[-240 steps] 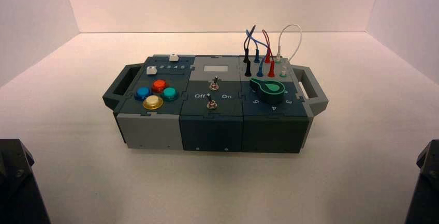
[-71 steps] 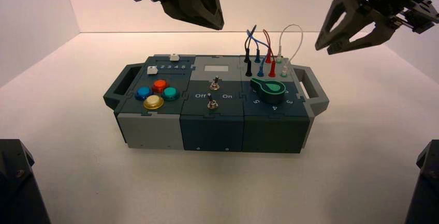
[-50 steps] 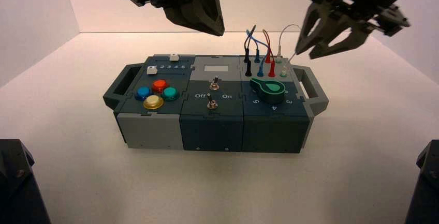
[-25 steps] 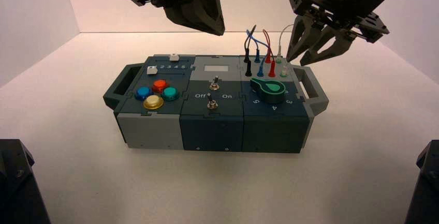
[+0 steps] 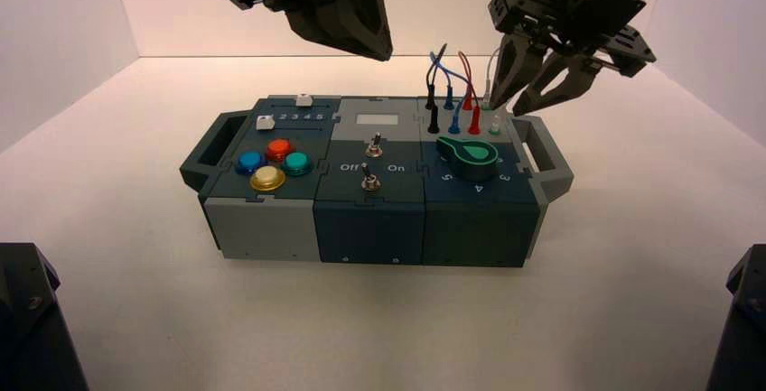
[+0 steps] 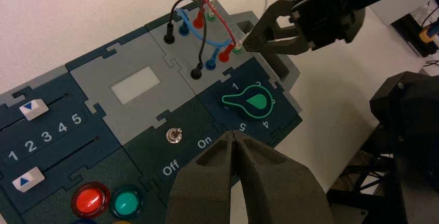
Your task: Pull the white wire.
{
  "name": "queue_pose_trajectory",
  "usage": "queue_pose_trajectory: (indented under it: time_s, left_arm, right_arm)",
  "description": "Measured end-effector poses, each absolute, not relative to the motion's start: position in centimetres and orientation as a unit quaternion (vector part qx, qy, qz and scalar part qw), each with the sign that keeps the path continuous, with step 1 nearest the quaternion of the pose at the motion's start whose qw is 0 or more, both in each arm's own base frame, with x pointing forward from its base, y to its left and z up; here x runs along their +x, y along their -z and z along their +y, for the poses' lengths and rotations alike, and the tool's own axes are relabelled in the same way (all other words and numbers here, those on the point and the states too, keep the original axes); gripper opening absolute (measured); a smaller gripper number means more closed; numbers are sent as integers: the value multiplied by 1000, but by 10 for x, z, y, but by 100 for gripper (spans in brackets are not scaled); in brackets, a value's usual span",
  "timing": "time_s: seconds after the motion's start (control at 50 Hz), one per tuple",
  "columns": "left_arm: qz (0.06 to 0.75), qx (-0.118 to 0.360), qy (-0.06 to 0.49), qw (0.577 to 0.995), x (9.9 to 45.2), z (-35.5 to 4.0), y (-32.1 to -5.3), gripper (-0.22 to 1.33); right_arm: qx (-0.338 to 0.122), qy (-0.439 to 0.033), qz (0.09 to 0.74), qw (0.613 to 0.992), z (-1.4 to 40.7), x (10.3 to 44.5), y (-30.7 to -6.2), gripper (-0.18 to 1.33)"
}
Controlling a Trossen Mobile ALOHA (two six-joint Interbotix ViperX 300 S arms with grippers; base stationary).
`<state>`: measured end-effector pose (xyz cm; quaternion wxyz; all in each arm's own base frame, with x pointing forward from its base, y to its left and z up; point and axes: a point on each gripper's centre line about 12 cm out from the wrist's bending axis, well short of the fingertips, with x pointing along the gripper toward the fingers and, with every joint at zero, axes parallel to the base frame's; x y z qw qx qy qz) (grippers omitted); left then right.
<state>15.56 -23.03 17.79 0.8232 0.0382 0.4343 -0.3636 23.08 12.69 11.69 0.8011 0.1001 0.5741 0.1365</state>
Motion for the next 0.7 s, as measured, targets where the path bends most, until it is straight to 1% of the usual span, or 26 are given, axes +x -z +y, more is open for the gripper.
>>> queue_pose_trajectory:
  time_s: [0.24,0.58,0.7]
  left_arm:
    - [432,36,364,824,155,-230,-180,-16]
    - [432,37,365,824,155,-230,-180,-16]
    - [433,37,364,824,156,-230,-179,-16]
  right_arm:
    - [99,-133,574,802,127,233,-113,82]
    - [97,-127,575,802,131,245,-107,81]
    - [97,-127,576,802,131,245,-106,77]
